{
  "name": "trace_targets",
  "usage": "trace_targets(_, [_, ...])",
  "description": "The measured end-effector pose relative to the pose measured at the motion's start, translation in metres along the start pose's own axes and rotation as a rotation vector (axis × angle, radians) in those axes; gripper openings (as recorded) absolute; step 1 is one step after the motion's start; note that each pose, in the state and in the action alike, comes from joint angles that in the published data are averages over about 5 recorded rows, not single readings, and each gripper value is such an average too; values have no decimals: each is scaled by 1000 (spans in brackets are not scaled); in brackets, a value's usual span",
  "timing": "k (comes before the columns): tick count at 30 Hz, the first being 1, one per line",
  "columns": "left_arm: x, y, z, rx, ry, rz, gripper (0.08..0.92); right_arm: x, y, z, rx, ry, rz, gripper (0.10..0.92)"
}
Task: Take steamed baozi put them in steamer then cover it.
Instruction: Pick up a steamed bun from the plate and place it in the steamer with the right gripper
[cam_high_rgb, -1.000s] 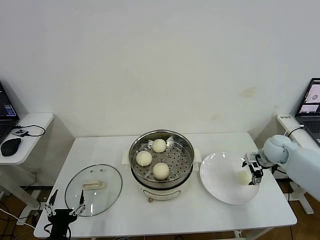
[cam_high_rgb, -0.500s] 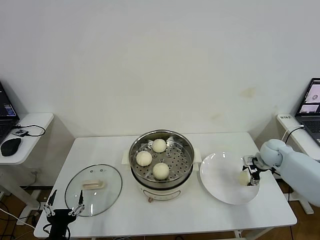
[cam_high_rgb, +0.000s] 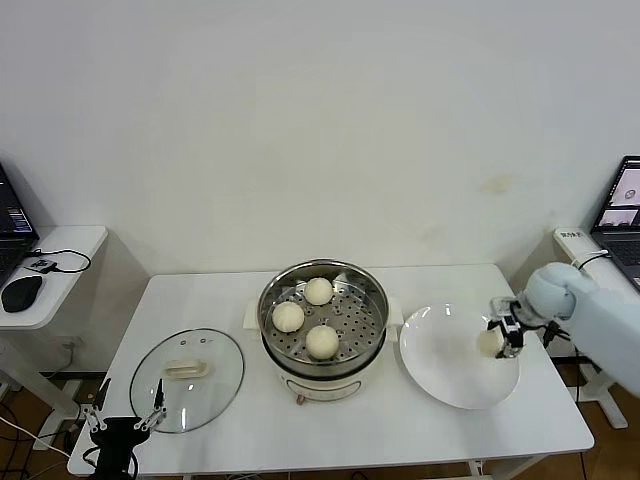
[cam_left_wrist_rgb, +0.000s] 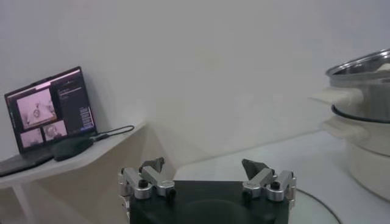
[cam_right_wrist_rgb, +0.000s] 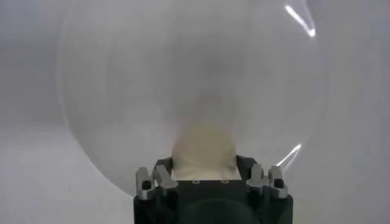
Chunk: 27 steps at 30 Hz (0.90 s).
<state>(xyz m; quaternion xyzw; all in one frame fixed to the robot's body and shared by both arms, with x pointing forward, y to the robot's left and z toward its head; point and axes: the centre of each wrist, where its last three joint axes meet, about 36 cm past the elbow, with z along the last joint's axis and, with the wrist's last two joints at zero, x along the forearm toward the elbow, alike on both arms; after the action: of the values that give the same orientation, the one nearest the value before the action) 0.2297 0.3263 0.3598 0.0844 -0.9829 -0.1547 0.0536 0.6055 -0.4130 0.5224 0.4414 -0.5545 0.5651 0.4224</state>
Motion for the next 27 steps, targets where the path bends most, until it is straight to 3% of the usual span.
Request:
trace_targets(14, [-1, -7, -6, 14, -17, 11, 823, 136, -55, -115, 84, -173, 143, 661])
trace_targets(21, [-1, -6, -8, 18, -18, 5, 823, 155, -66, -196, 88, -253, 126, 663])
trace_targets(27, [0, -3, -9, 23, -19, -4, 823, 145, -66, -255, 75, -270, 90, 670])
